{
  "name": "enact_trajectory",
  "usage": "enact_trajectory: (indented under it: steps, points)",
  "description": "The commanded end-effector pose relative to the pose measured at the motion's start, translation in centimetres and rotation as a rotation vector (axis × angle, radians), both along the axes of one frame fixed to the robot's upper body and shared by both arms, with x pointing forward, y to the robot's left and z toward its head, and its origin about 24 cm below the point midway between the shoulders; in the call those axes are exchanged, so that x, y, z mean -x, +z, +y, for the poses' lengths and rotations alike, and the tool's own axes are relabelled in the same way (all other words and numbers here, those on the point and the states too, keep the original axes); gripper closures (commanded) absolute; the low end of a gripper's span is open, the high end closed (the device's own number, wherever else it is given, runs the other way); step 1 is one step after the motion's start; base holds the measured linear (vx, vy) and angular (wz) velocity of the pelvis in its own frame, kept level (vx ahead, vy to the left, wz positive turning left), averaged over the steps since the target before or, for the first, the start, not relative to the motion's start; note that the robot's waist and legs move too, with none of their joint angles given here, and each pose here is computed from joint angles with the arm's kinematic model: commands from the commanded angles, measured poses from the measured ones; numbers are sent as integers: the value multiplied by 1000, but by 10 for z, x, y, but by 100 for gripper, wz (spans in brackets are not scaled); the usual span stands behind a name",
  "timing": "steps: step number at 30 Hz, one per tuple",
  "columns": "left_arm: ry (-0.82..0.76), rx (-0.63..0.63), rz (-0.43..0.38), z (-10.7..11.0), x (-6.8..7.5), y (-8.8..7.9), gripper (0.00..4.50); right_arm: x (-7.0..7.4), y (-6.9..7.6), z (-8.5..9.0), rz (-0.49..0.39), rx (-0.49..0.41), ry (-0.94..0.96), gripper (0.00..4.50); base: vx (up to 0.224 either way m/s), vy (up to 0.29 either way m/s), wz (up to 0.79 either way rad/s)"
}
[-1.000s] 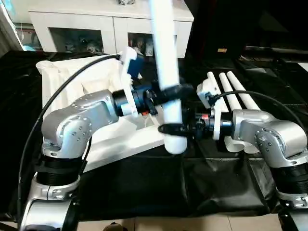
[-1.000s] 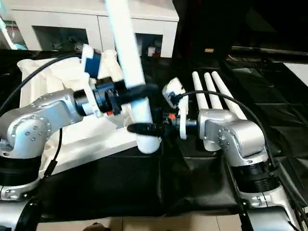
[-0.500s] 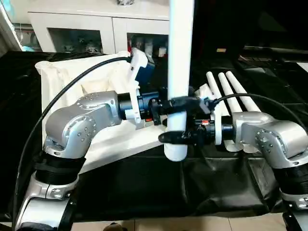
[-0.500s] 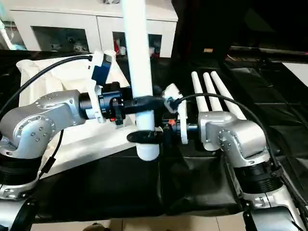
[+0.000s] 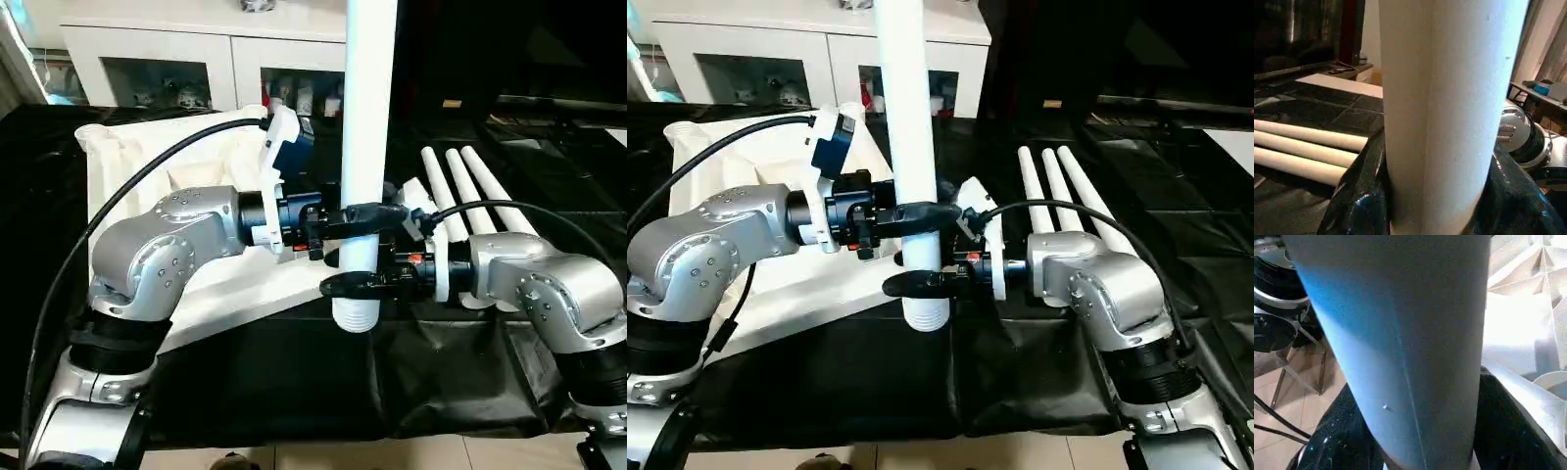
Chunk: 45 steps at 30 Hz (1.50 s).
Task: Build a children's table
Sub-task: Pick table leg
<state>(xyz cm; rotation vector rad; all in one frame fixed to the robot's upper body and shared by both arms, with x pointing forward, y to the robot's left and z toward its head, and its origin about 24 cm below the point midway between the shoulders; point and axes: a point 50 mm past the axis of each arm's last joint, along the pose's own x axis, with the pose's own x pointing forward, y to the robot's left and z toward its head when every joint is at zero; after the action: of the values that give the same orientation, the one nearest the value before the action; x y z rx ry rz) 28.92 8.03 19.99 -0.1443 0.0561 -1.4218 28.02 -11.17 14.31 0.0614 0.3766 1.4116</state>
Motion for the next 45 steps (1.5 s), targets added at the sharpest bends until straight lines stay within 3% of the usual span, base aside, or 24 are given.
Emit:
enact_trajectory:
  steps: [1, 2, 3, 6, 14, 23, 27, 31, 33, 35, 38, 40, 43, 44, 45]
  points:
    - [18, -8, -54, 1, -3, 10, 264, 1, -2, -1, -8, 11, -5, 245, 0, 0, 0]
    - [40, -30, -79, 1, -4, 11, 208, 1, -3, 0, -9, 3, -11, 245, 0, 0, 0]
    - [34, -21, -60, 1, -4, 11, 194, 0, -3, 0, -9, -2, -13, 246, 0, 0, 0]
    - [7, 4, -35, 2, -1, 12, 191, -1, -4, 3, -11, -17, -20, 246, 0, 0, 0]
    - [59, 109, 52, 16, -9, 22, 109, 1, 2, 6, -16, -78, -44, 262, 0, 0, 0]
    - [81, 246, 39, 27, -11, 39, 49, 2, 2, 1, -18, -95, -78, 262, 0, 0, 0]
    - [109, 317, 35, 38, -11, 41, 12, 2, 4, -2, -21, -108, -97, 262, 0, 0, 0]
    - [210, 444, 38, 67, -12, 42, 0, -1, 6, -10, -29, -121, -146, 262, 0, 0, 0]
    - [277, 445, 25, 77, -13, 40, 0, -4, 7, -14, -37, -122, -181, 262, 0, 0, 0]
    - [373, 398, 22, 86, -17, 34, 0, -7, 8, -17, -54, -123, -219, 262, 0, 0, 0]
    - [675, 88, -54, 94, -32, 4, 0, -20, 4, -22, -113, -95, -379, 262, 0, 0, 0]
    - [787, -56, -131, 91, -37, -12, 0, -34, 0, -26, -155, -90, -536, 263, 0, 0, 0]
    - [780, -133, -197, 78, -37, -26, 0, -46, -5, -30, -159, -104, -679, 263, 0, 0, 0]
    - [685, -231, -271, 63, -34, -40, 0, -50, -13, -33, -173, -58, -726, 263, 0, 0, 0]
    - [674, -241, -277, 62, -34, -42, 0, -50, -13, -33, -175, -53, -729, 263, 0, 0, 0]
